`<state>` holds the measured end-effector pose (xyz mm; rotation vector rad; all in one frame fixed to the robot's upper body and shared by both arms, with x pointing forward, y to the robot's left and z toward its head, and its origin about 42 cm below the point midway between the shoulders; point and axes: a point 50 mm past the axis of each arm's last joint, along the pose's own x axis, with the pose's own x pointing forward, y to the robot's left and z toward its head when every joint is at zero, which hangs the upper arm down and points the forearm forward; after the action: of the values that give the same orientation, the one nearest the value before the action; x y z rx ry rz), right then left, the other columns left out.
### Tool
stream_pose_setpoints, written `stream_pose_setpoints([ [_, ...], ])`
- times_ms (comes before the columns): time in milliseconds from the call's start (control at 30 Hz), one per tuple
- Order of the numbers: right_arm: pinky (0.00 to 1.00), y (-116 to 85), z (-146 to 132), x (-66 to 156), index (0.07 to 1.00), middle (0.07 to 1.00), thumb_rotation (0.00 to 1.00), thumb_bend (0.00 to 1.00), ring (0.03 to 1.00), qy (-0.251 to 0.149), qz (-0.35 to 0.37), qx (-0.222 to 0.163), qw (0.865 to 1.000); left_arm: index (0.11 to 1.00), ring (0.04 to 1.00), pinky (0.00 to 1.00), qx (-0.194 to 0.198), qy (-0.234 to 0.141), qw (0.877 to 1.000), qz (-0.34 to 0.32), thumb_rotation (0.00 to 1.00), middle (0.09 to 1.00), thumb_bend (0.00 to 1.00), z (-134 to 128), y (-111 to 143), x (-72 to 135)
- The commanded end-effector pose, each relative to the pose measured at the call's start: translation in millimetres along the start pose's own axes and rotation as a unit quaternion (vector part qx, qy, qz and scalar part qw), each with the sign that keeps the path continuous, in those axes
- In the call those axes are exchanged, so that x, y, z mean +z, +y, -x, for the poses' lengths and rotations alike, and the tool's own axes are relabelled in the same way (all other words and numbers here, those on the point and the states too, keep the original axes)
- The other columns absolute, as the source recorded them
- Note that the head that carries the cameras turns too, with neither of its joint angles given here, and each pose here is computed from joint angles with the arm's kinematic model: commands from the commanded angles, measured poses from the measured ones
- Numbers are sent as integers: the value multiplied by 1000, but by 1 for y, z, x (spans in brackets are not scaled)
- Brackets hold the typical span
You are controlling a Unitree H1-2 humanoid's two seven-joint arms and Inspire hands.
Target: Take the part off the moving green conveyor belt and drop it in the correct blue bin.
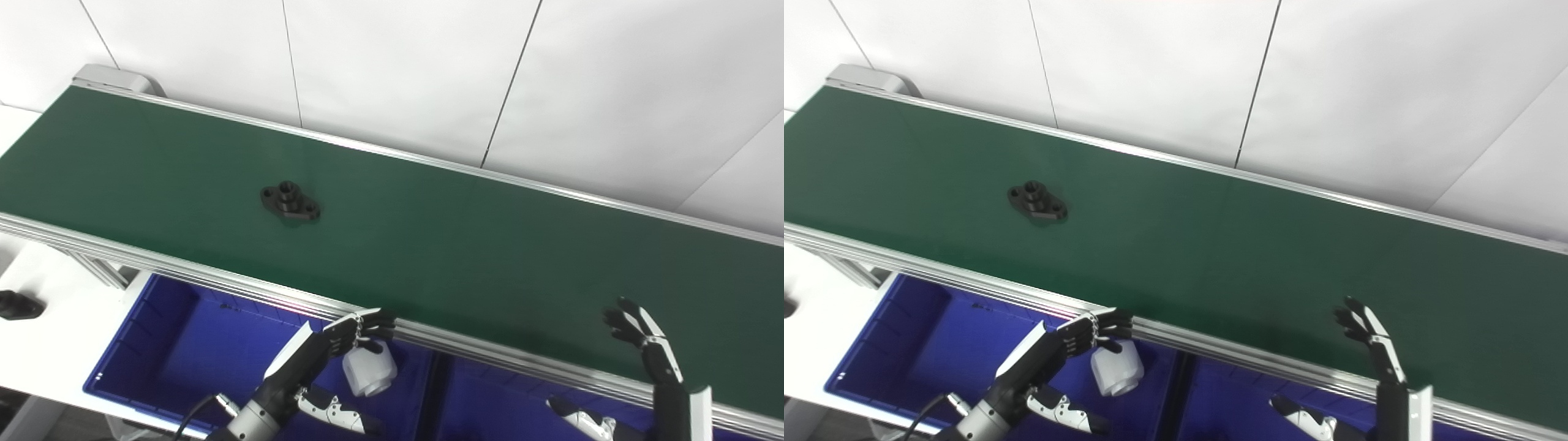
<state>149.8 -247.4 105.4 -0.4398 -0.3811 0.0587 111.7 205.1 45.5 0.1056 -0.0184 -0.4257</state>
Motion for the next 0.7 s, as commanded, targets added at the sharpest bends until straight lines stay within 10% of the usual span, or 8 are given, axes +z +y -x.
stream_pose_setpoints([
  [0,719,-8,-15,7,844,764,416,838,728,-23,7,17,1000,823,780,696,3,-23,1000,-2,233,824,888,-3,0,5],
  [667,615,20,-126,30,820,738,391,839,675,-26,65,76,995,831,782,693,5,-6,1000,-10,227,832,880,-2,11,-5],
])
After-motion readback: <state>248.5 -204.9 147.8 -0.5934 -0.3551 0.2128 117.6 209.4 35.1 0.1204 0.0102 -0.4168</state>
